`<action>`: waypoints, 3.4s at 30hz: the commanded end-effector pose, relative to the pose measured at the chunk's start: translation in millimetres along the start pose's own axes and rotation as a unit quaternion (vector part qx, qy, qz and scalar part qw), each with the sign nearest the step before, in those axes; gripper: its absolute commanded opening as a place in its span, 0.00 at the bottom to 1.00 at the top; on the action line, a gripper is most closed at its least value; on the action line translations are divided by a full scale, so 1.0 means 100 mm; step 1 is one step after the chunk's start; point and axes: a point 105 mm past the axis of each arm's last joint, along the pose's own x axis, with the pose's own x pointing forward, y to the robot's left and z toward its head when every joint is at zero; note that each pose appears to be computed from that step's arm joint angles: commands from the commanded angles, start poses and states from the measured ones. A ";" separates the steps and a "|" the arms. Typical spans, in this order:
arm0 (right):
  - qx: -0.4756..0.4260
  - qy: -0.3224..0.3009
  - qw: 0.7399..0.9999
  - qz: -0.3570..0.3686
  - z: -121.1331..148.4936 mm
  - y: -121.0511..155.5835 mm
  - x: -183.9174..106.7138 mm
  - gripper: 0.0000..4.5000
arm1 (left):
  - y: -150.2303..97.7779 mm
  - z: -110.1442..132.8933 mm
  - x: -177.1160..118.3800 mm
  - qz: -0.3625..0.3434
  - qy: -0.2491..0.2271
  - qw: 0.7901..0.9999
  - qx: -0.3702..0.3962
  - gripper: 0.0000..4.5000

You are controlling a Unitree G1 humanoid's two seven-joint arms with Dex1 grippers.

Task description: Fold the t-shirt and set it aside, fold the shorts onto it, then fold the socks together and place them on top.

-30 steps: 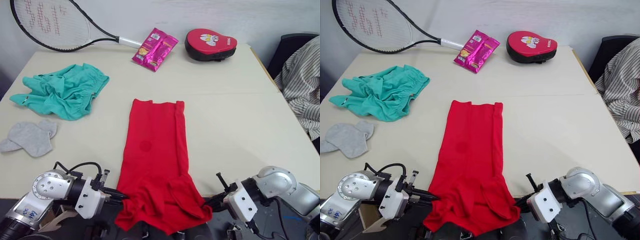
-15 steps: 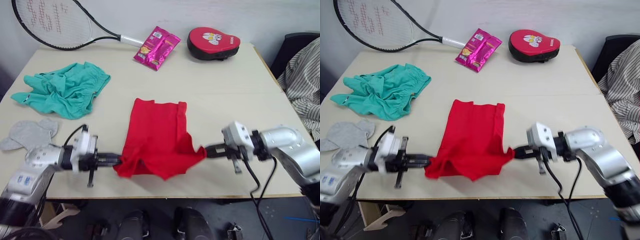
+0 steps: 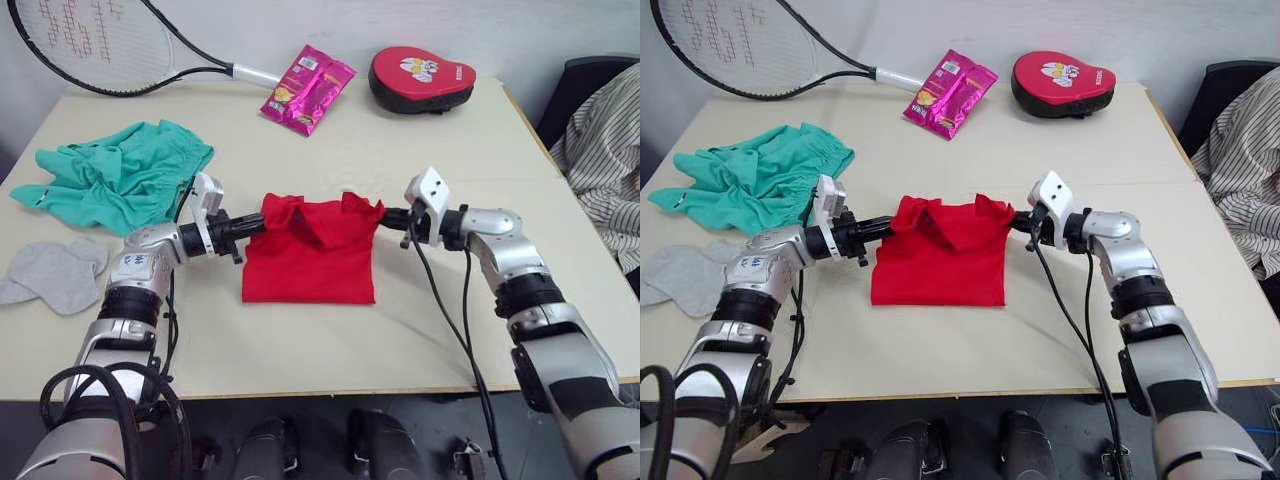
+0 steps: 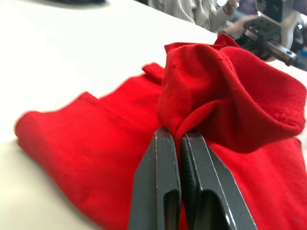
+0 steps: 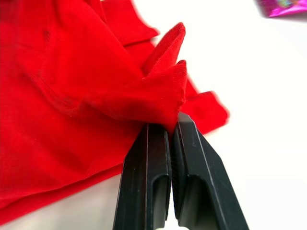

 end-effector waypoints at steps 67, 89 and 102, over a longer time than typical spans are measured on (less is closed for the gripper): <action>-0.201 0.005 0.965 0.171 -0.50 1.37 -0.27 0.00 | -0.73 -0.73 -0.49 -0.103 0.163 0.924 0.331 0.08; -0.084 -0.028 0.976 0.201 -0.32 1.95 -0.74 0.32 | -1.39 -0.73 -1.08 -0.066 0.140 0.945 0.288 0.31; -0.010 -0.088 0.972 0.220 0.17 1.87 -0.39 0.10 | -1.34 -0.28 -0.80 -0.078 0.037 0.983 0.165 0.03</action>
